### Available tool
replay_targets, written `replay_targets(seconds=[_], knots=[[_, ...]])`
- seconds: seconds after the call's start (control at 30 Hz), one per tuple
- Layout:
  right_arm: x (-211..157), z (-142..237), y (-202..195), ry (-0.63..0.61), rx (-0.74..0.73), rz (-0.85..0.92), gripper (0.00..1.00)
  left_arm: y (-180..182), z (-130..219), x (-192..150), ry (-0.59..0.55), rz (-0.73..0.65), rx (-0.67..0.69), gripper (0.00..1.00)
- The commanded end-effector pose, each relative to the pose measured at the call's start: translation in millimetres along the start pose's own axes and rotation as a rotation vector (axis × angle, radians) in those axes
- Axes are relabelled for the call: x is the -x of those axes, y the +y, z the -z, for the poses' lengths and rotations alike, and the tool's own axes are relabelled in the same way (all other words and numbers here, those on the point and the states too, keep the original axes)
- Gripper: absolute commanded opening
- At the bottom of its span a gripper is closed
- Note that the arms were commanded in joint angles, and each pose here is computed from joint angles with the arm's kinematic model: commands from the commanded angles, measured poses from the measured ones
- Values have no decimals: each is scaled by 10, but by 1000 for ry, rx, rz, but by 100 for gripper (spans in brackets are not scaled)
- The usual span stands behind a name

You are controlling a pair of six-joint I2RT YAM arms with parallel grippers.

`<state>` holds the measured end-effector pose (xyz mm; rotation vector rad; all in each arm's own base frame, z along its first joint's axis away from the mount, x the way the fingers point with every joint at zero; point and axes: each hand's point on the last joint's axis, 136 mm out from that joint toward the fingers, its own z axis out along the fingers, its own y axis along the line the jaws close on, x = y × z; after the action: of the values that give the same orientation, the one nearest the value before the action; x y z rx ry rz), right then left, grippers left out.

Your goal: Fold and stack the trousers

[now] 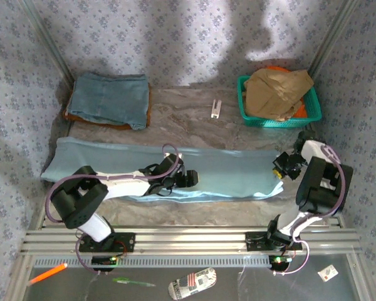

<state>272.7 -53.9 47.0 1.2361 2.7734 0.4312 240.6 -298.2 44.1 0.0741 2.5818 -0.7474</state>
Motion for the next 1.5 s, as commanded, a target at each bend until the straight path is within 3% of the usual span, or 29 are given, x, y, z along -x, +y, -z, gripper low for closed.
replay_targets(seconds=[0.0, 0.13, 0.23, 0.47, 0.57, 0.67, 0.93, 1.1, 1.47], knots=[[-5, 351, 201, -76, 115, -7, 0, -27, 164, 145, 6, -52, 21, 87], [36, 644, 181, -160, 105, -16, 0, -81, 479, 416, -47, -88, 40, 93], [102, 815, 123, -218, 105, -46, 0, 70, 772, 566, -94, -44, 86, 95], [419, 1432, 16, -399, 79, -132, 0, 980, 1310, 472, -176, 152, 287, 97], [477, 1746, 289, -442, 126, -76, 0, 1262, 1418, 329, -177, 206, 349, 97], [254, 1812, 692, -432, 134, 60, 0, 1443, 1459, 225, -188, 253, 382, 97], [-937, 1288, 1701, -315, 181, 398, 0, 1661, 1453, 300, -183, 267, 448, 96], [-1505, 934, 2134, -278, 158, 486, 0, 1664, 1355, 380, -147, 242, 462, 96], [-2363, 80, 2690, -174, 1, 678, 0, 1704, 1166, 333, -100, 239, 455, 94]])
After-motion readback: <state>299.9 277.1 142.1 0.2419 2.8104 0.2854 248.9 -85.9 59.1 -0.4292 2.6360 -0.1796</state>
